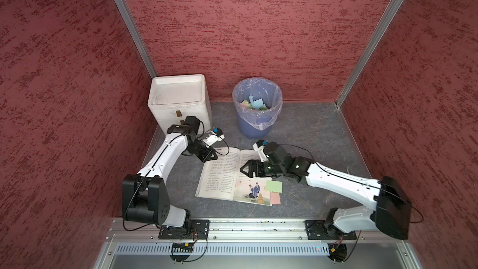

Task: Peel off the used sticky note
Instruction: Turn the page of the book at the center of the board, then tear off the note from the book.

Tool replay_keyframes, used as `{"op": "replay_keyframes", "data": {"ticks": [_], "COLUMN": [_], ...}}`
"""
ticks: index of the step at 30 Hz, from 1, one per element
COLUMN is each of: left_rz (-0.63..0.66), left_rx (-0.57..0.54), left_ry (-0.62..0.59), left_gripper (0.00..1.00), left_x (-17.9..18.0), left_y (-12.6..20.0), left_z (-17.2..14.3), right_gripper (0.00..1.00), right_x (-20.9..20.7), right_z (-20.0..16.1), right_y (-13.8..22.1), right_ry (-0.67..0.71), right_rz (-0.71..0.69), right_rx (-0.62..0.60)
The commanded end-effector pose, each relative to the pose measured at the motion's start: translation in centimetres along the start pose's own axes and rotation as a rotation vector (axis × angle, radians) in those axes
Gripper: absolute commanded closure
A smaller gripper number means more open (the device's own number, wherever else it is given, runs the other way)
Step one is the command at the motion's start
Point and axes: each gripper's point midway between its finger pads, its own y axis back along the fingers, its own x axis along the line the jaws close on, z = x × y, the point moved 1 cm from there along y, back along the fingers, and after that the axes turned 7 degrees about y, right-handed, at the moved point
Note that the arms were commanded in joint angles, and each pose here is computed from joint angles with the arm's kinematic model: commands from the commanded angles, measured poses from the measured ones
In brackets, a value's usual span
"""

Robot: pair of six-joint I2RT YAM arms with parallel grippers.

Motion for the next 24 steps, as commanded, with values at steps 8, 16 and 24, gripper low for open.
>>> {"op": "replay_keyframes", "data": {"ticks": [8, 16, 24], "left_rz": [-0.078, -0.125, -0.108], "left_rx": [0.119, 0.238, 0.278], "left_ry": [-0.186, -0.241, -0.306], "left_gripper": [0.86, 0.85, 0.87], "left_x": [-7.0, -10.1, -10.7], "left_y": [-6.8, -11.5, -15.1], "left_z": [3.0, 4.0, 6.0], "right_gripper": [0.18, 0.26, 0.32], "right_x": [-12.0, -13.4, -13.7], "right_z": [-7.1, -8.4, -7.6], "right_y": [6.5, 4.0, 1.9], "right_ry": [-0.272, -0.377, -0.397], "right_rz": [-0.244, -0.161, -0.089], "right_rx": [-0.108, -0.099, -0.11]}}
